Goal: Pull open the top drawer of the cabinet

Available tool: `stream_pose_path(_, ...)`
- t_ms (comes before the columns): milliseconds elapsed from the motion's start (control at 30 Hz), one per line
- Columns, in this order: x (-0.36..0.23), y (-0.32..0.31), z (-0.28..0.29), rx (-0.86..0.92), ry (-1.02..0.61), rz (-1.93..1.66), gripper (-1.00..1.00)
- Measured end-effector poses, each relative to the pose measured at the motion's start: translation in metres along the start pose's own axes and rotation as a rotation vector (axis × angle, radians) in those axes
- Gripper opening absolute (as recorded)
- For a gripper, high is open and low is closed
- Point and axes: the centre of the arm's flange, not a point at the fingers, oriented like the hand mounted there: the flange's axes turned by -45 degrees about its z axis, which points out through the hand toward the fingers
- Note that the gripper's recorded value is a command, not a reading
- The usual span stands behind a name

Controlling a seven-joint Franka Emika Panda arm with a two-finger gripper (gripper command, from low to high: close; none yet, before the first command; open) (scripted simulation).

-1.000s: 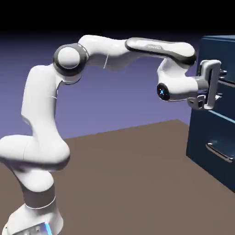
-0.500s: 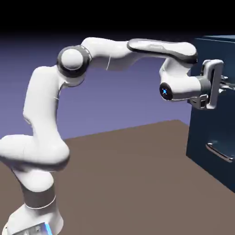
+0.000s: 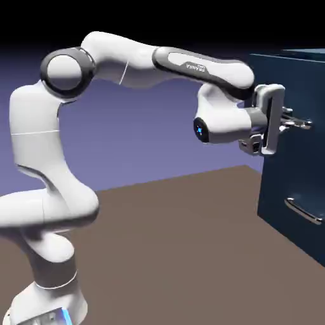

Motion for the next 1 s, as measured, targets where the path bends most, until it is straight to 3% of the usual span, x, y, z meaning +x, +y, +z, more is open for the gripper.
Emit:
stream_pose_path(667,0.0,-0.002,-0.026,0.002,-0.004,-0.007,-1.0)
stream_pose_path(933,0.0,-0.001,-0.104,0.002,0.001,0.0,-1.0)
stream_pose_path(967,0.0,-0.001,-0.111,0.002,0.001,0.001,1.0)
stream_pose_path(1000,0.0,-0.001,-0.111,0.001,0.0,0.0,1.0)
